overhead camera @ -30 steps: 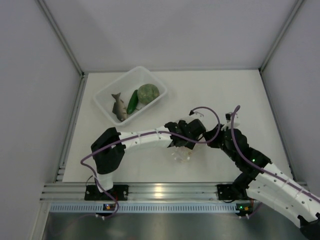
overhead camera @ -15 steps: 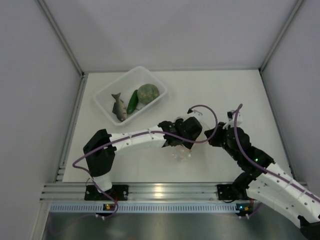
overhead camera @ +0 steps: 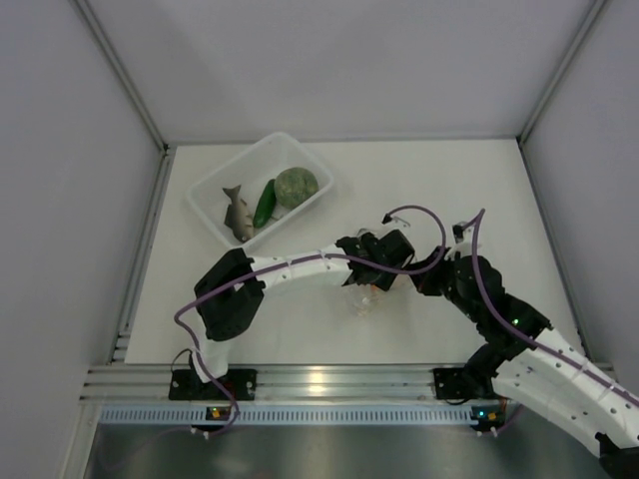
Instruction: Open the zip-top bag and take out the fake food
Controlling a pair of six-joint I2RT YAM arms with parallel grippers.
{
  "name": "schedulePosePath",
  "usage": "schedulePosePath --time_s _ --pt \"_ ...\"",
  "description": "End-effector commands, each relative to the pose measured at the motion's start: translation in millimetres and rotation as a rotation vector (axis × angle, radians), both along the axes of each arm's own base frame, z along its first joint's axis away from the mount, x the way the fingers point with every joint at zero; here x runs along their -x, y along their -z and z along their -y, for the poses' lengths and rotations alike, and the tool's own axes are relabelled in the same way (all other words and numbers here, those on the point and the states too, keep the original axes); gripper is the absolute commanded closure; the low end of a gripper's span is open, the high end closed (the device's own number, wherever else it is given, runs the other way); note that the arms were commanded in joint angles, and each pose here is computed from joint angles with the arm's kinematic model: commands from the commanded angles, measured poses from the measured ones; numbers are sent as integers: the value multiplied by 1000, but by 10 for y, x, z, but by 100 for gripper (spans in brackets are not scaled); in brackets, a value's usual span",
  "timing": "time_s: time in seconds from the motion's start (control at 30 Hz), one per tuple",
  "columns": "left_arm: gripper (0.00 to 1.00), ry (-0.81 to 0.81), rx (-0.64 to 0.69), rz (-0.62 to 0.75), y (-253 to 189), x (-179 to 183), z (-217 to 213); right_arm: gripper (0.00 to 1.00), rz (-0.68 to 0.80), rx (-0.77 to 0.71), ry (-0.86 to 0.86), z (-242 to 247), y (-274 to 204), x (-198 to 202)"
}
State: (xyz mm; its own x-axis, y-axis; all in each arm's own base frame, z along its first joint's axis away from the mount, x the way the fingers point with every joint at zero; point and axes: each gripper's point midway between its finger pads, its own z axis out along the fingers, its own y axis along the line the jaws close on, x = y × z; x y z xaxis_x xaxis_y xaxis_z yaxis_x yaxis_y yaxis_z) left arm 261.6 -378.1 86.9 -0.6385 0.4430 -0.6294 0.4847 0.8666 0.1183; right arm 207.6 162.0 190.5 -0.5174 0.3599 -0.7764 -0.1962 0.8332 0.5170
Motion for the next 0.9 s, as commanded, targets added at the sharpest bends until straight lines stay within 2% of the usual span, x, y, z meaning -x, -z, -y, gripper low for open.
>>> schedulePosePath --time_s 0.0,0.23,0.5,0.63,0.73,0.87 --pt "21 -26 4 42 -15 -152 39 100 33 -49 -31 -79 -188 5" --pt "15 18 142 46 -94 -199 322 100 8 -50 -63 -157 -48 18" --pt "11 -24 161 61 -3 -368 535 100 -29 -95 -136 -299 129 112" --pt "11 -97 223 77 2 -433 565 100 -45 -99 -113 -255 234 124" --pt "11 -94 297 59 -11 -429 673 100 -35 -113 -64 -162 251 122" --pt "11 -71 312 23 92 -416 812 100 -23 -119 -25 -69 244 127"
